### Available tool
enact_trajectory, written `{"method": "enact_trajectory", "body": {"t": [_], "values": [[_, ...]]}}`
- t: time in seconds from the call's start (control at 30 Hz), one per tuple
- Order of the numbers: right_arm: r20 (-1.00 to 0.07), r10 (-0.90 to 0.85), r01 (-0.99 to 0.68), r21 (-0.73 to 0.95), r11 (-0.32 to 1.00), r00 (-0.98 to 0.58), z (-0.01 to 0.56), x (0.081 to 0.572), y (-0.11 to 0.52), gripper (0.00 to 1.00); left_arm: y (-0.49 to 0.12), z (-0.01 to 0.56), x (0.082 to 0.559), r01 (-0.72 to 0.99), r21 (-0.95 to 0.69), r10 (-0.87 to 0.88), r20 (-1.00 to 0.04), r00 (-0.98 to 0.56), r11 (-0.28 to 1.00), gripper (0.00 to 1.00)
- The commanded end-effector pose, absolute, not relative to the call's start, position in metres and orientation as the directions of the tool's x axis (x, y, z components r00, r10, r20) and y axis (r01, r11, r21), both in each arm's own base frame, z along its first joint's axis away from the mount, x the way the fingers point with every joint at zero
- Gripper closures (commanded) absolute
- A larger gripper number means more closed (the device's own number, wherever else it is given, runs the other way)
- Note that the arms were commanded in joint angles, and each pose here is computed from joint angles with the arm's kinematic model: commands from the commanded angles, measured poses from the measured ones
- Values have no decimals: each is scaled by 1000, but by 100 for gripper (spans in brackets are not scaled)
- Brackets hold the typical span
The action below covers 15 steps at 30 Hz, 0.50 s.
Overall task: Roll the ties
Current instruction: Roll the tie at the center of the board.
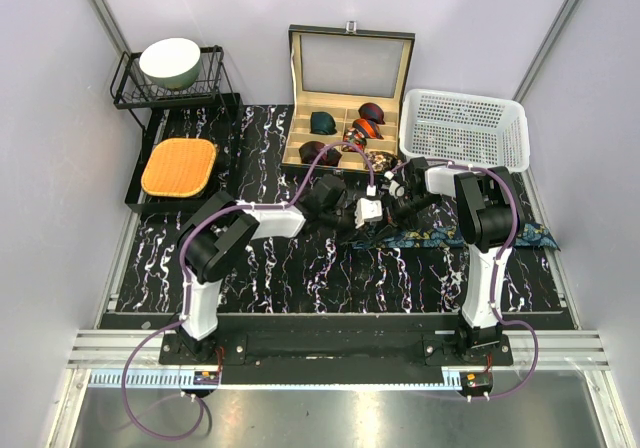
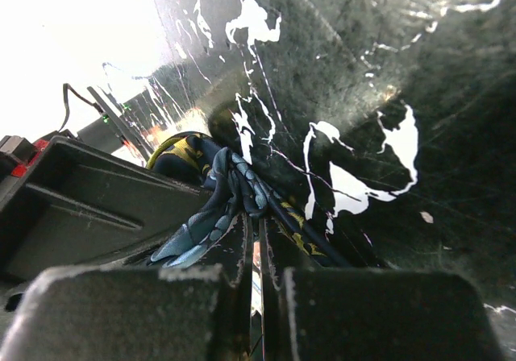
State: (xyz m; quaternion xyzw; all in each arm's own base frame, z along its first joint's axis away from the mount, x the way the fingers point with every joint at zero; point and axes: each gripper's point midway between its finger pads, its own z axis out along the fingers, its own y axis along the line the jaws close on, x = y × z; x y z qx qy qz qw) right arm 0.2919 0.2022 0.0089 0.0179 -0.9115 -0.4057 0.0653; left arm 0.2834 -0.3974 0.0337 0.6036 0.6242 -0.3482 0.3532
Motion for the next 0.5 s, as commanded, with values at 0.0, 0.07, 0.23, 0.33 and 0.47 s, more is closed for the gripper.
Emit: {"method": "enact_trajectory", "body": {"t": [0.0,0.07,0.23,0.33,0.47], "values": [[55,-133,-71,618,783,-990,-27,290,186,100,-350,-20,242,994,-108,698,-711,-84,10,79],[61,-129,-64,621,781,-990,-26,290,187,93,-345,-22,237,993,-115,711,-698,-85,6,80],[33,-120,-70,656,751,-992,-10,296,192,78,-339,-28,239,994,-105,745,-662,-76,8,83],[5,-113,-79,685,725,-994,9,302,191,73,-333,-37,239,993,-117,773,-628,-86,15,84],[-18,-102,-84,718,691,-995,39,303,188,64,-328,-43,238,991,-134,794,-599,-102,26,86]]}}
